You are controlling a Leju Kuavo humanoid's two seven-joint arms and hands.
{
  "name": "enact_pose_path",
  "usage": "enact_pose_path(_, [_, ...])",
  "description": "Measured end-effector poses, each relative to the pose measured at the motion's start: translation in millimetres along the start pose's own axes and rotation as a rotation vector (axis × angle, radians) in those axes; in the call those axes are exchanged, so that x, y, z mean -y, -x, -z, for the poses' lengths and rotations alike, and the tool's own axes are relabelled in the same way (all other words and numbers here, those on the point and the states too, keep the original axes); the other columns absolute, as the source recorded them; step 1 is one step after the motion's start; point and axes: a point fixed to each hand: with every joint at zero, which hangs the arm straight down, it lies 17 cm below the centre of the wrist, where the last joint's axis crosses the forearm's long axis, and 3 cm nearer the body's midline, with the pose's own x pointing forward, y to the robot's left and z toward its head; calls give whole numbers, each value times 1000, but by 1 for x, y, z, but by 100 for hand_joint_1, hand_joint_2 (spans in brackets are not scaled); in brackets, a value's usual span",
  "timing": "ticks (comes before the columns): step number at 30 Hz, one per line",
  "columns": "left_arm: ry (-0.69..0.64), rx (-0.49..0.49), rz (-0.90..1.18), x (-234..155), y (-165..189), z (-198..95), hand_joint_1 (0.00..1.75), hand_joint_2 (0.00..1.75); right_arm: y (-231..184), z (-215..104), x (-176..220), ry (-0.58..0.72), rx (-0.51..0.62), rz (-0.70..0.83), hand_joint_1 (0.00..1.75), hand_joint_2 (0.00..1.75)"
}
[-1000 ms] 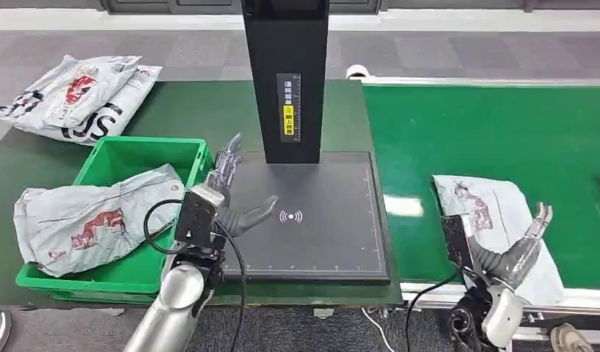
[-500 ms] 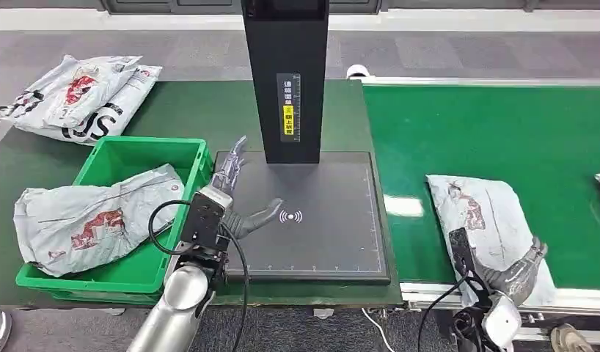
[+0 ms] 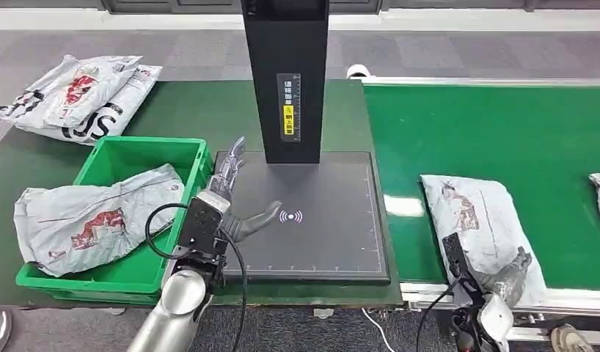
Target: Moved the parcel from conveyor to table for the left to box.
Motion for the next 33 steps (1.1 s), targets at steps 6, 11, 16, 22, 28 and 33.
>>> enact_pose_path(6, [-11, 6, 5, -2, -3, -2, 0, 175, -3, -1, -7, -27, 6, -30, 175, 175])
enact_pose_path(11, [-13, 11, 13, -3, -5, -4, 0, 175, -3, -2, -10, -35, 9, -46, 175, 175])
enact_pose_path(16, [-16, 15, 19, -5, -6, -6, 0, 175, -5, -2, -10, -39, 19, -51, 175, 175])
enact_pose_path(22, [-29, 23, 22, -9, -9, -8, 0, 175, -9, -2, -10, -36, 40, -57, 175, 175])
enact_pose_path(28, [-41, 28, 29, -13, -11, -8, 0, 175, -12, -2, -9, -31, 55, -62, 0, 175])
enact_pose_path(33, [-48, 32, 34, -15, -13, -10, 0, 175, -22, 0, 5, 23, 88, -72, 0, 175])
